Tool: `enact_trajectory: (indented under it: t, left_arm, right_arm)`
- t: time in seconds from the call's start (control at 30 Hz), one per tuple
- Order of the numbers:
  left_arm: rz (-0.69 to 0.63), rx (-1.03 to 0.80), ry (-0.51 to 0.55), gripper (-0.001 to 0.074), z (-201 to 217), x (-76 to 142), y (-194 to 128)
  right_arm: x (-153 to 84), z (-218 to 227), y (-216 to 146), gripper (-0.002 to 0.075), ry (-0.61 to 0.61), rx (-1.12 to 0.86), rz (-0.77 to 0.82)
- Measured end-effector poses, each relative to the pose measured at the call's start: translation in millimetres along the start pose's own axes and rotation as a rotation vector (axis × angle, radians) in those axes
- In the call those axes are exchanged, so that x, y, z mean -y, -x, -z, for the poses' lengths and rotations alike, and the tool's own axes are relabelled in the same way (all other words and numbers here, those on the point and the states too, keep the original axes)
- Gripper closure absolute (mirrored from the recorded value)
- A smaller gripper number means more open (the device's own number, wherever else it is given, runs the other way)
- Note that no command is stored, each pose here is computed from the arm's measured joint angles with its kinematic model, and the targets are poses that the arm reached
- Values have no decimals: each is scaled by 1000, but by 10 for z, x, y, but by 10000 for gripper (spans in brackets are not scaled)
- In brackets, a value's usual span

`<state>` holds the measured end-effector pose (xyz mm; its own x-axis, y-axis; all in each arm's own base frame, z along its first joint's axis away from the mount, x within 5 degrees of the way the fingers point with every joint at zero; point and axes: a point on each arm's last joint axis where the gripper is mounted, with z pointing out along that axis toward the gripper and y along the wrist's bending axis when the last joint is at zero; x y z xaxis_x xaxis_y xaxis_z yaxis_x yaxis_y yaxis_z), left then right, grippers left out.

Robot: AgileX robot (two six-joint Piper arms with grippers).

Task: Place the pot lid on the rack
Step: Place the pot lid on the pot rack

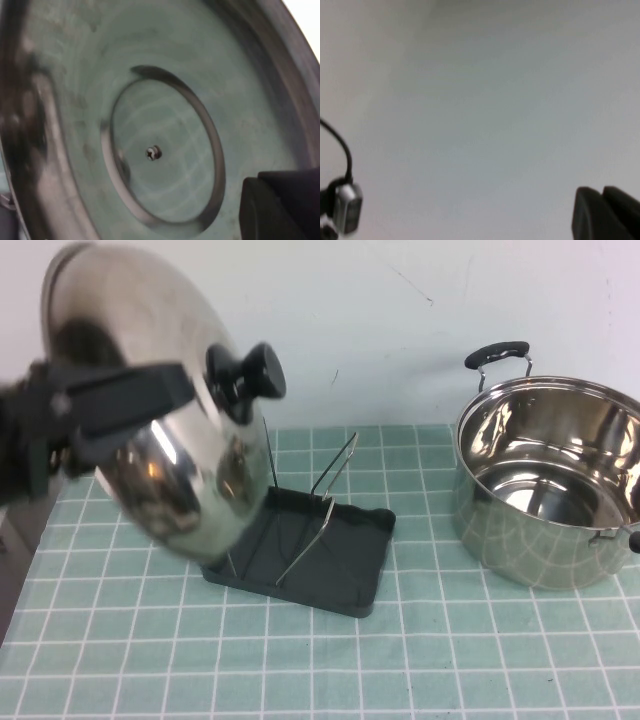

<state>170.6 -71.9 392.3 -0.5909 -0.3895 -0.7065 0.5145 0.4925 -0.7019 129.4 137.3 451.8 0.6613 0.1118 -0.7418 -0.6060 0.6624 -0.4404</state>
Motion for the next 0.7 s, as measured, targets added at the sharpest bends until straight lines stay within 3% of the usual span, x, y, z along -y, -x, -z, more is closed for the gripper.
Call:
enact_trajectory:
  t: [0.13, 0.3, 0.47, 0.7]
  left_arm:
    - [-49, -76, 26, 664, -262, -121, 328]
    - [-37, -224, -55, 664, -670, -297, 552]
    - [-74, -334, -141, 664, -1096, -344, 512]
    - [-116, -379, -156, 664, -1302, -503, 421]
  right_arm:
    - [114, 248, 81, 720, -90, -233, 53]
    - [205, 530, 146, 726, -177, -431, 79]
    - [210, 723, 146, 727, -212, -517, 88]
    - [183, 780, 68, 727, -211, -567, 86]
